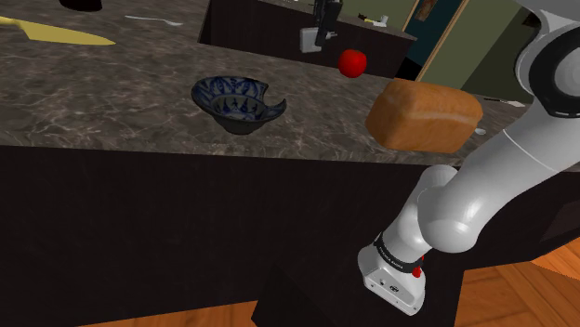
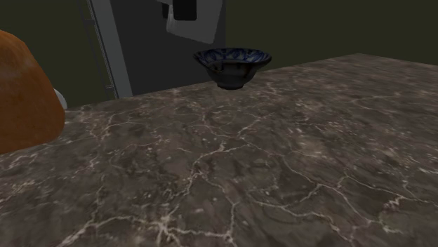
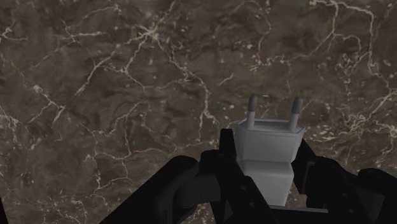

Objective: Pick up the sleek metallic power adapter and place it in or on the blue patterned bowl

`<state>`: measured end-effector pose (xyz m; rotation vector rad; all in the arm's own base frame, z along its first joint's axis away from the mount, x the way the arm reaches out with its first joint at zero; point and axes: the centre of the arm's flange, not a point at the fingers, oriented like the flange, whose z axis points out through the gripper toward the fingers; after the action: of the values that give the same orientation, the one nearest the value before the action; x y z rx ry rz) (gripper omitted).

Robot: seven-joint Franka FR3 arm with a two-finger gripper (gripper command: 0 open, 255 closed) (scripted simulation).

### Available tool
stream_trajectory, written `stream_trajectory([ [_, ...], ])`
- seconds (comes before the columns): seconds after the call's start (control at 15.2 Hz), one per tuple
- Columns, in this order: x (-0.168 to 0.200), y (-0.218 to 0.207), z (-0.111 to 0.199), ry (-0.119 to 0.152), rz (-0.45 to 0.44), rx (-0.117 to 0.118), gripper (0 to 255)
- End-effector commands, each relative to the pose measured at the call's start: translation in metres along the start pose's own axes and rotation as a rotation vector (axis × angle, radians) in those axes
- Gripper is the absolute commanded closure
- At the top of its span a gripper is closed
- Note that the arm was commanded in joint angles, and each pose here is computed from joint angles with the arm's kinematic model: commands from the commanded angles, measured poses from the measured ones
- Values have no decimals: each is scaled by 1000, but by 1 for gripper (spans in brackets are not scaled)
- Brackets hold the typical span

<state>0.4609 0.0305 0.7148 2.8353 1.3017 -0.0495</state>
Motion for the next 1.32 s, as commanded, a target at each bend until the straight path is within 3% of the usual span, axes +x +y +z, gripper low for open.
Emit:
stream_trajectory([
  [0.0,19,-18,0,0,1,0,255],
  [1.12,177,-180,-7,0,1,0,255],
  [1.25,178,-180,4,0,1,0,255],
])
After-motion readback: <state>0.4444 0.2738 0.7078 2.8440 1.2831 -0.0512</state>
